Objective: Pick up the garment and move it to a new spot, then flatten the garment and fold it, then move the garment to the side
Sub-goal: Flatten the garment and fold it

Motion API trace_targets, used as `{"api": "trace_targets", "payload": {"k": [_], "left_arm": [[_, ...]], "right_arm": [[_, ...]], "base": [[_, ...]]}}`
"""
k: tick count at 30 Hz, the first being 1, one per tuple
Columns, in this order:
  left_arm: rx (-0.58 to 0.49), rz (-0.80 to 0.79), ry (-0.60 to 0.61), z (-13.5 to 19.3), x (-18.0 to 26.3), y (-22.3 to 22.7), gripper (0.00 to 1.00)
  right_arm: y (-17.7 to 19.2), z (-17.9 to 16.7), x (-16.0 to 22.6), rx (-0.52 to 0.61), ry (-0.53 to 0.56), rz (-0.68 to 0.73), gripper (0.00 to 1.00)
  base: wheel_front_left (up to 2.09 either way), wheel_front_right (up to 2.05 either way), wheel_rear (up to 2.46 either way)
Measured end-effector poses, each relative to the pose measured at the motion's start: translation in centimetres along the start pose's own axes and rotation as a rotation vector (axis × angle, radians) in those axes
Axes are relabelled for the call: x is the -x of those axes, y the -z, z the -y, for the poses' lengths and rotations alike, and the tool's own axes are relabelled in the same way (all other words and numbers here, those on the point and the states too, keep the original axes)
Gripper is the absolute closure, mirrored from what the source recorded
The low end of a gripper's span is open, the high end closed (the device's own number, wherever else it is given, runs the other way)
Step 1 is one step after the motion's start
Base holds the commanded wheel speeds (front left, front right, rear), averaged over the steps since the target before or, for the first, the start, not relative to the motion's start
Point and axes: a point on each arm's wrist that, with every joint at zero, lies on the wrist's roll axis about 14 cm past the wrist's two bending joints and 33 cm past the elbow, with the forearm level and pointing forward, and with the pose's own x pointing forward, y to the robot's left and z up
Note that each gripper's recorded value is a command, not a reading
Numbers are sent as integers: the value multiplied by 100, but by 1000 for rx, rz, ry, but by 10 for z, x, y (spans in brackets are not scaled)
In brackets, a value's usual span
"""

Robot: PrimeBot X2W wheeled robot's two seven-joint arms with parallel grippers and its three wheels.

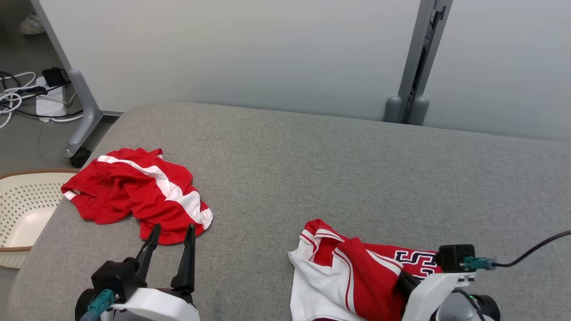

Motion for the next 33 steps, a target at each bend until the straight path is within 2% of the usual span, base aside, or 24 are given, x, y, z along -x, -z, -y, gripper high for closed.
{"api": "trace_targets", "payload": {"k": [6, 13, 17, 22, 23, 24, 25, 26, 33], "left_arm": [[1, 6, -18, -6, 3, -2, 0], [2, 0, -29, -9, 4, 0, 0], [4, -4, -20, -5, 1, 1, 0], [5, -5, 7, 3, -5, 1, 0], [5, -6, 14, 6, -6, 2, 0], [6, -7, 19, 8, -7, 2, 0], [6, -9, 26, 10, -7, 3, 0], [6, -10, 32, 12, -8, 3, 0], [5, -6, 74, 26, -17, 2, 0]], "right_arm": [[17, -57, -11, 48, -160, -49, 100], [54, -103, -6, 64, -300, -156, 100], [41, -118, -3, 63, -354, -100, 100], [1, -100, 2, 75, -332, 46, 100], [-9, -94, 3, 76, -320, 80, 93], [-18, -88, 5, 80, -310, 111, 62], [-27, -82, 8, 81, -296, 145, 24], [-36, -76, 11, 87, -284, 175, 0], [-97, -36, 40, 134, -179, 386, 0]], "base": [[0, 0, 0], [0, 0, 0], [0, 0, 0], [0, 0, 0], [0, 0, 0], [0, 0, 0], [0, 0, 0], [0, 0, 0], [0, 0, 0]]}}
